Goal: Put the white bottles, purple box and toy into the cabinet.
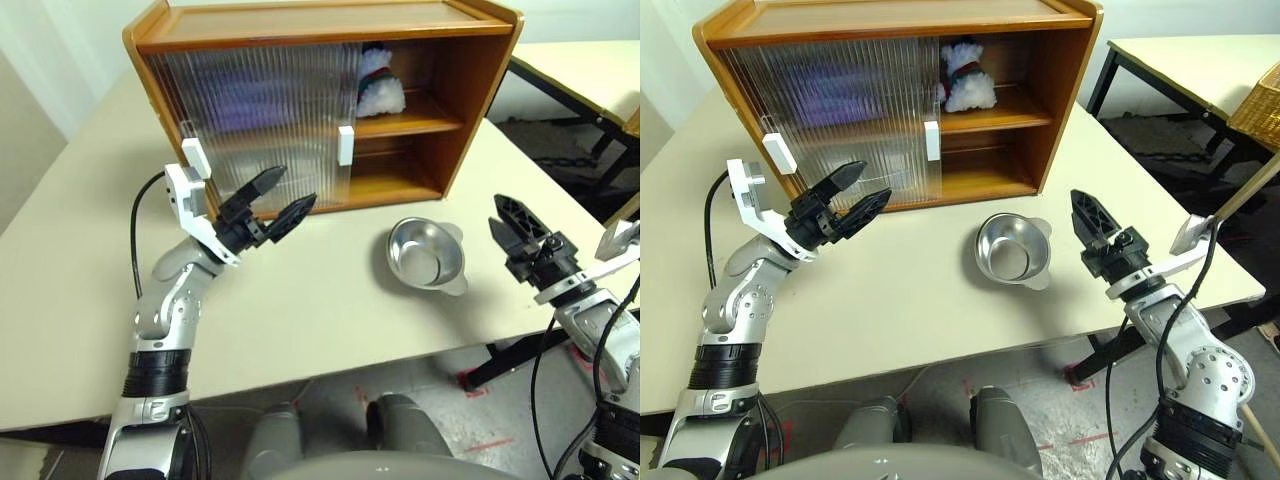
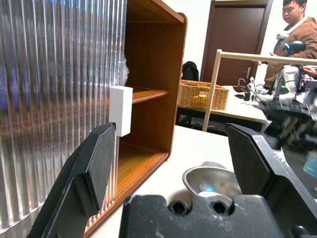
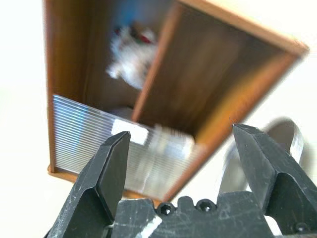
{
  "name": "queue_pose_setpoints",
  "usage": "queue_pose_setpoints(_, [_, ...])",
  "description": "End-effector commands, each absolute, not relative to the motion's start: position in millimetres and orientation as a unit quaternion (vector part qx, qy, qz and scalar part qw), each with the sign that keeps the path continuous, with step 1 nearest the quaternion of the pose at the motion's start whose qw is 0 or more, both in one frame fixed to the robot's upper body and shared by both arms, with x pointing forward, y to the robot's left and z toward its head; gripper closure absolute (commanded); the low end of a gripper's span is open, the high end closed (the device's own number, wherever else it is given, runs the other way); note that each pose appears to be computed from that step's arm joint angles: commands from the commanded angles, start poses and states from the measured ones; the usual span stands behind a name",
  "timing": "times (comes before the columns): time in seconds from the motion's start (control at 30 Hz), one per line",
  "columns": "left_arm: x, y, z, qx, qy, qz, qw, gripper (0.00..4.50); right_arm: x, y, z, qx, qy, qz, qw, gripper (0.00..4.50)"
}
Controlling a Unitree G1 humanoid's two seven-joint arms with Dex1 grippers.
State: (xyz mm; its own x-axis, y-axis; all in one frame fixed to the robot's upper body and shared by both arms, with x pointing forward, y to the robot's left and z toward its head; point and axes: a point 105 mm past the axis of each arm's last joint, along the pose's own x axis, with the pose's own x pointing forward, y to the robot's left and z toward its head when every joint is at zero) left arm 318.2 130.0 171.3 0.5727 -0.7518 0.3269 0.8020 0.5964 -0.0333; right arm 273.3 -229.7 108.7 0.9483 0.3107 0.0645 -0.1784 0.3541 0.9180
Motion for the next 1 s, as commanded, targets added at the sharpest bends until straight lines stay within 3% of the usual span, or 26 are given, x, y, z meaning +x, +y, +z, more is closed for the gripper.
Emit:
queue_pose_setpoints(0.03, [319,129,167,-0.091,-0.131,-0.443,0.883,0.0,260,-225,89,0.567,0.104,0.158,0.801,0.05])
queue_pose_setpoints(0.43, [318,131,169,-0.086,-0.13,-0.44,0.885,0.0,233,-206,52,0.591,0.186,0.159,0.769,0.05])
queue_pose_setpoints(1.0, [318,137,172,-0.076,-0.133,-0.432,0.889,0.0,239,-200,40,0.617,0.204,0.161,0.742,0.05])
